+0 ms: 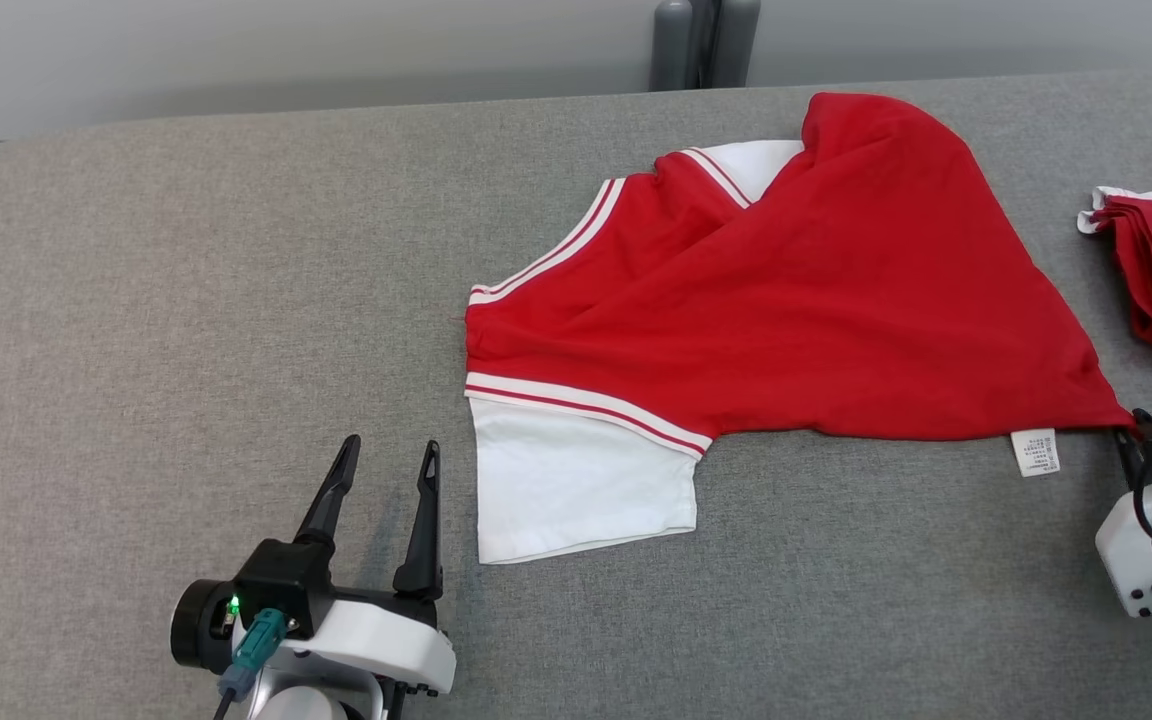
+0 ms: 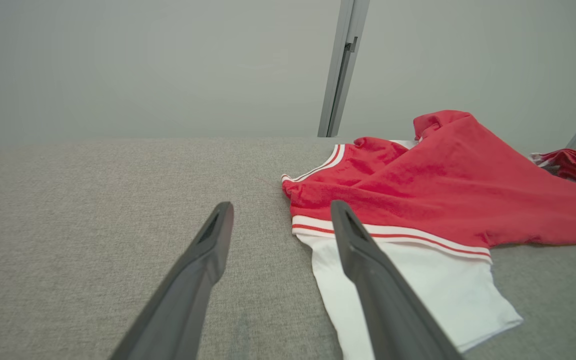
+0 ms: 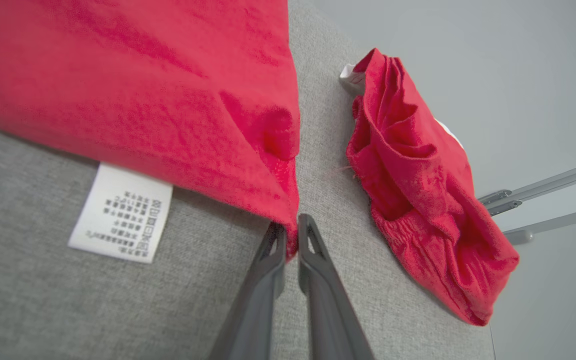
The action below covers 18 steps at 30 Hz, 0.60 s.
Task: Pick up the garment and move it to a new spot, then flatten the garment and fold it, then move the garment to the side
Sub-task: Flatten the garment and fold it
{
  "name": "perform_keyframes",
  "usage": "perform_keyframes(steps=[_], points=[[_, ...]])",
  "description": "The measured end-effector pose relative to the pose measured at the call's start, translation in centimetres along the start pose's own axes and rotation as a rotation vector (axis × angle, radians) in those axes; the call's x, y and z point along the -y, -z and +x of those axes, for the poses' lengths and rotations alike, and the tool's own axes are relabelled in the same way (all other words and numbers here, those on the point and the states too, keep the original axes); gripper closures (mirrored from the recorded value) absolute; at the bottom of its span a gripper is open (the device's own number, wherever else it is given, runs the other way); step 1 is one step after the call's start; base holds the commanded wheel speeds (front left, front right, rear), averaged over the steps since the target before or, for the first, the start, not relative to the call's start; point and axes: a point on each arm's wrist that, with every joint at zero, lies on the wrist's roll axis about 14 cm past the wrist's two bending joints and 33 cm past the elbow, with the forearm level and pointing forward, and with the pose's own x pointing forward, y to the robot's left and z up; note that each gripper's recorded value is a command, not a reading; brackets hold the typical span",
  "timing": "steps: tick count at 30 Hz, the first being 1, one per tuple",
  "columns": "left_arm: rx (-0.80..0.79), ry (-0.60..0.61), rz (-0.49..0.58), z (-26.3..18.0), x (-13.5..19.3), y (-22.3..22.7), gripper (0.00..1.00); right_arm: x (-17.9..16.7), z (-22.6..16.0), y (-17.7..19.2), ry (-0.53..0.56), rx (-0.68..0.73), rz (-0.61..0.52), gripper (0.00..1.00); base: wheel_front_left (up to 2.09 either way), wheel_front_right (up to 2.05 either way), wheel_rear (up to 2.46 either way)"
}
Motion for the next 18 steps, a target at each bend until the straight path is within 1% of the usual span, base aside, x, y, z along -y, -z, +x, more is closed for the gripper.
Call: perform_keyframes(steps=[3,6,9,13,18], points=[[0.006,0.003,0.001,0.0,0.1,-0.2,0.0,-0.5,-0.8,0.8,0.008,-0.002,0.027,0.0,0.0,0.0,0.0],[0.01,0.006,0.001,0.0,0.2,-0.4,0.0,-1.0,-1.8,1.6,0.024,-0.002,0.08,0.0,0.0,0.0,0.0],[0.014,0.012,0.002,0.1,0.4,-0.5,0.0,-0.1,-2.7,1.4,0.075,0.031,0.14,0.0,0.0,0.0,0.0],[0.012,0.044,0.007,0.3,1.3,-0.4,0.0,1.0,-4.1,0.0,0.154,0.117,0.261,0.0,0.0,0.0,0.0],[-0.016,0.098,0.009,0.9,2.7,0.3,0.0,2.8,-5.9,-2.1,0.232,0.231,0.342,0.0,0.0,0.0,0.0]])
